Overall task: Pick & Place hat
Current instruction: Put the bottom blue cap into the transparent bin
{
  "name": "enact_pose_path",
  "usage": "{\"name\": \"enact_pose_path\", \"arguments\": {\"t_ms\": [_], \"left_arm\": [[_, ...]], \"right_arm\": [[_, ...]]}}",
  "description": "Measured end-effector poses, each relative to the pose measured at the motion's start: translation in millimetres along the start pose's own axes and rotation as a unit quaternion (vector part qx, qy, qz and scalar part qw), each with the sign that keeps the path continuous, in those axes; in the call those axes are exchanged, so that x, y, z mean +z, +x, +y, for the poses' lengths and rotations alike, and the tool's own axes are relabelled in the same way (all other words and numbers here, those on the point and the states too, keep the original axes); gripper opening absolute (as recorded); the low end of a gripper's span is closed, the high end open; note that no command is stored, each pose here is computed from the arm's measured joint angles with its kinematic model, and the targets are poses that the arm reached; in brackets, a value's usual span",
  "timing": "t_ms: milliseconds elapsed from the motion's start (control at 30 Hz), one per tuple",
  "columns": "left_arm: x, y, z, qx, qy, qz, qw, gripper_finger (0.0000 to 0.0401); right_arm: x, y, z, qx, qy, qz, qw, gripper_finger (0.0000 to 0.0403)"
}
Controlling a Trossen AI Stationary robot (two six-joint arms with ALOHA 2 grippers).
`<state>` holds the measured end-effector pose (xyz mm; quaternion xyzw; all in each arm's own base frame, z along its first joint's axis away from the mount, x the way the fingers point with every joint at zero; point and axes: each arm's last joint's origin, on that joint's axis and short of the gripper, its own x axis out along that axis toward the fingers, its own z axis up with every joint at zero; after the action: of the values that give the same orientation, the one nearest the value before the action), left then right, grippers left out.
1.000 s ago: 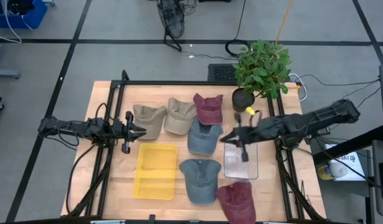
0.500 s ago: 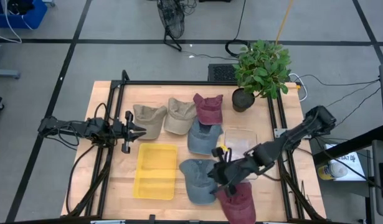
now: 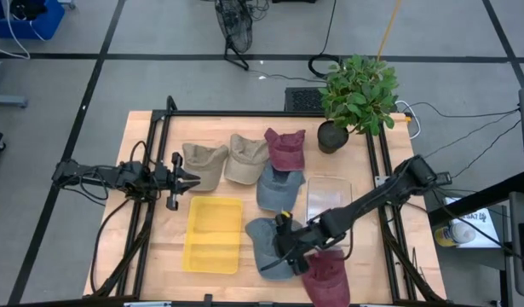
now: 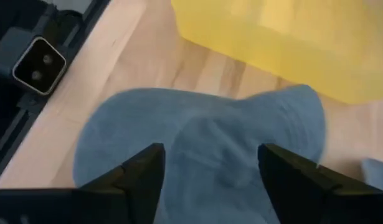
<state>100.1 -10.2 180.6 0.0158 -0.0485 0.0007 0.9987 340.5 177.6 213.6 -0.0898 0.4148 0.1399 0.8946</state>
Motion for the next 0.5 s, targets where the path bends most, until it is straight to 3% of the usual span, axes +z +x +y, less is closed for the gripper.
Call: {"name": "enact_pose_path", "arguments": {"t_ms": [500], "left_arm": [[0.3,0.0,0.0,0.000,-0.013,-0.001,1.000,0.0061]], "right_arm": [[-12.4,20.7,-5.8,0.032,0.058,0.032,0.997,0.0241]]}}
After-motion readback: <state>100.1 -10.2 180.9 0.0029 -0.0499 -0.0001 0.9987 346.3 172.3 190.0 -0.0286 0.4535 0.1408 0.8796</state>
